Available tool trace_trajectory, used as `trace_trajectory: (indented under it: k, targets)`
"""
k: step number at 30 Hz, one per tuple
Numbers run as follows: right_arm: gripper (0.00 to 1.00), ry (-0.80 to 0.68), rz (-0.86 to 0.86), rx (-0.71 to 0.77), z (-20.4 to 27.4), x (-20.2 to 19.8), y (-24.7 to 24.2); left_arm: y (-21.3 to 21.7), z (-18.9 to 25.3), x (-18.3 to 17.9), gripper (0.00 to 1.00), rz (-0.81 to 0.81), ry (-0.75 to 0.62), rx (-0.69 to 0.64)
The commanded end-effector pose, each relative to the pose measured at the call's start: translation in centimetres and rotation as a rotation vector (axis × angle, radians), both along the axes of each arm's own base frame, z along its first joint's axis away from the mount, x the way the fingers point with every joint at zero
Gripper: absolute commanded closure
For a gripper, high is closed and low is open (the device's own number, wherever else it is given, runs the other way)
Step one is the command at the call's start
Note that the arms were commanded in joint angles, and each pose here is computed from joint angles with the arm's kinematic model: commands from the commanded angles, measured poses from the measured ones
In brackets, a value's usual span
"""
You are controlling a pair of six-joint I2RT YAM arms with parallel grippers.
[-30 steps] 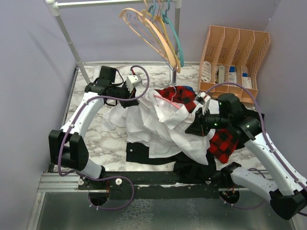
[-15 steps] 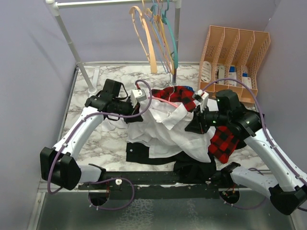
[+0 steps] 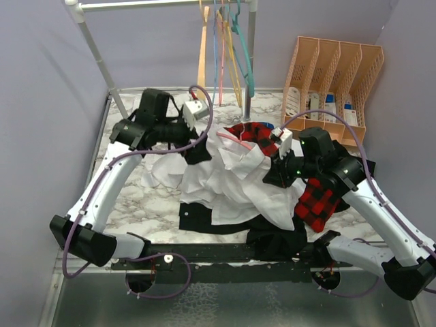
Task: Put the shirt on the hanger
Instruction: Hang the shirt on the hanger.
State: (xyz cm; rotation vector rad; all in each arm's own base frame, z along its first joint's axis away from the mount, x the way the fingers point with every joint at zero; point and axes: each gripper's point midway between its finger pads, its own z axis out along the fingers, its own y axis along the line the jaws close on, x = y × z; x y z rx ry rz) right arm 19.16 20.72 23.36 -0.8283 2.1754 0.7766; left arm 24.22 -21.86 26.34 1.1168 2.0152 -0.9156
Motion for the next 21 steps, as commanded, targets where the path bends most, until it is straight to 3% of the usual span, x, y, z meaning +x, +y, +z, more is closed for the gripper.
trace_trajectory:
  k: [1,4,9,14,19,21]
  targets:
    - [0.99,-0.118,0.03,0.011,1.9,0.0,0.0,2.0,7.2,5.9,0.01,0.209,-0.188,-0.017]
    - [0.99,-0.141,0.069,-0.019,1.6,-0.7,0.0,3.2,8.2,9.4,0.01,0.286,-0.03,-0.155]
    - [0.99,-0.234,0.11,-0.056,2.4,-1.3,-0.7,1.3,6.7,10.1,0.01,0.268,0.281,-0.27]
    - [0.99,-0.411,0.219,-0.032,4.8,-2.1,-0.8,1.1,5.3,9.7,0.01,0.28,0.396,-0.276]
    - [0.99,-0.508,0.297,-0.151,4.4,-1.0,-0.9,1.2,5.2,8.5,0.01,0.231,0.533,-0.29]
    - [0.99,-0.528,0.324,-0.198,3.9,-0.5,-0.6,1.7,5.3,9.1,0.01,0.24,0.52,-0.27]
